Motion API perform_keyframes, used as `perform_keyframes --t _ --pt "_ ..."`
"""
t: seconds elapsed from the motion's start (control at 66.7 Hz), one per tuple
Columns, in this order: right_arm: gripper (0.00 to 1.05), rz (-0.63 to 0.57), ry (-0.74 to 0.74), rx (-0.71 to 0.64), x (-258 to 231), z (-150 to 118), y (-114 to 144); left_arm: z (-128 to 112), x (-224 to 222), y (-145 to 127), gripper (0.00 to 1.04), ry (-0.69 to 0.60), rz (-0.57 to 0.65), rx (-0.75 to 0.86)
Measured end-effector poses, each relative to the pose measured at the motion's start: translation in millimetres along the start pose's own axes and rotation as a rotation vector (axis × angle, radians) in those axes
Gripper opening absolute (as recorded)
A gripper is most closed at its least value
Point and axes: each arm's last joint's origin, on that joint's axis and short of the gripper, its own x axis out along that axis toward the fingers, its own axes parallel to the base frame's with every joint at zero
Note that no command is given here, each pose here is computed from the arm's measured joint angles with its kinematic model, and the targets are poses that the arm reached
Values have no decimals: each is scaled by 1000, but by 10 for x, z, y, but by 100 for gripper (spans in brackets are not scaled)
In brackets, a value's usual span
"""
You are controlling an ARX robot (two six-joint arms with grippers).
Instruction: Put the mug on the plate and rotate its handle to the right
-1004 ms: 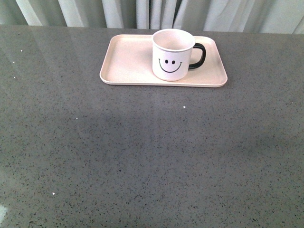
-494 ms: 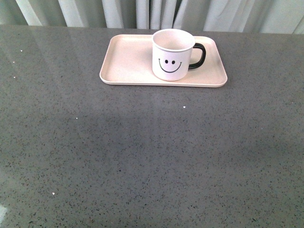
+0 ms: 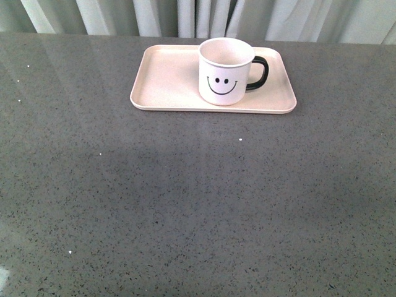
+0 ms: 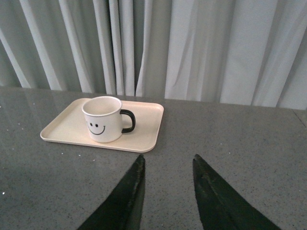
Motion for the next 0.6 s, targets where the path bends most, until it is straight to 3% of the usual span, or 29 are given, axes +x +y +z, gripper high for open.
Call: perform_keyframes --t 0.285,0.599 --pt "96 0 0 0 0 0 0 1 0 0 96 0 0 0" --pt "96 0 0 0 0 0 0 1 0 0 96 0 0 0"
